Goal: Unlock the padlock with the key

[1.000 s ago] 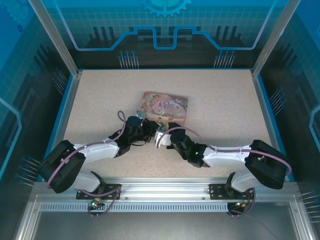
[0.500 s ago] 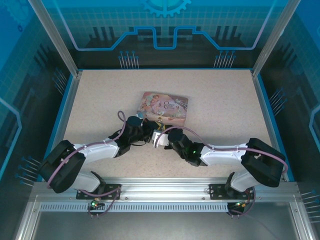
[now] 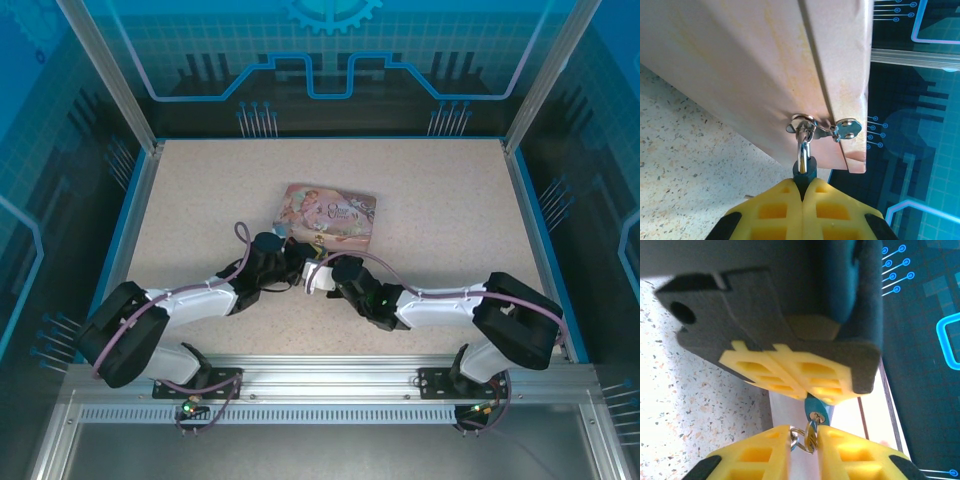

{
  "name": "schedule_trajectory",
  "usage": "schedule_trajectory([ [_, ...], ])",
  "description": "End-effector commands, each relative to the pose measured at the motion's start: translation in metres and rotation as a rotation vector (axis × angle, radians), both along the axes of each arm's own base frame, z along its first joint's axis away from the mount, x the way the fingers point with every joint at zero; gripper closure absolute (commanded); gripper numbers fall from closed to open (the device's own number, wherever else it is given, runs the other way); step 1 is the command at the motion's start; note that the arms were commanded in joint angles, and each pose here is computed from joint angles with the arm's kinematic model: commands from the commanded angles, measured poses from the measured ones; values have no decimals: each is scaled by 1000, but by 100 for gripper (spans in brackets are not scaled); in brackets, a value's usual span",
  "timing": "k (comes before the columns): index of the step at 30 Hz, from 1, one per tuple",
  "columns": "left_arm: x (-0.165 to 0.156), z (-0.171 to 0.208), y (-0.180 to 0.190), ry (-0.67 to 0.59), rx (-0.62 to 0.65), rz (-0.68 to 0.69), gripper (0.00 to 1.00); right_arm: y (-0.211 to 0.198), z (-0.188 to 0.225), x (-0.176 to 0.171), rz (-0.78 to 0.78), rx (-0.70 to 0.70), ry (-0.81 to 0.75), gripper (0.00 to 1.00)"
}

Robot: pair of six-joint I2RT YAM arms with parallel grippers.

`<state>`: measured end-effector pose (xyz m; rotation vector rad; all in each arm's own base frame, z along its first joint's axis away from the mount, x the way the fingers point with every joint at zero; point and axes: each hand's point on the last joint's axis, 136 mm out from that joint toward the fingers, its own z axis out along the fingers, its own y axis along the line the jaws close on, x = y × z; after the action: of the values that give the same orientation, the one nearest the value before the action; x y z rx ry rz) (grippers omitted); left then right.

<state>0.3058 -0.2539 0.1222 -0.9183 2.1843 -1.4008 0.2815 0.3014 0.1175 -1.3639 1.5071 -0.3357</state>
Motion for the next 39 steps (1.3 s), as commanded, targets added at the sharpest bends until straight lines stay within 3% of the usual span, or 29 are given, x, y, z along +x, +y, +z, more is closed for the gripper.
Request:
schedule_trajectory([
  [1, 9, 42, -7, -113, -59, -22, 100, 2, 6, 10, -29, 32, -2, 83],
  [21, 10, 42, -8, -112, -59, -25, 100, -2, 13, 21, -75, 115, 27, 84],
  [29, 10, 41, -8, -109, -60, -26, 100, 1, 21, 20, -64, 172, 51, 100],
  [39, 11, 40, -10, -108, -65, -27, 100, 1, 24, 14, -70, 292, 151, 100],
])
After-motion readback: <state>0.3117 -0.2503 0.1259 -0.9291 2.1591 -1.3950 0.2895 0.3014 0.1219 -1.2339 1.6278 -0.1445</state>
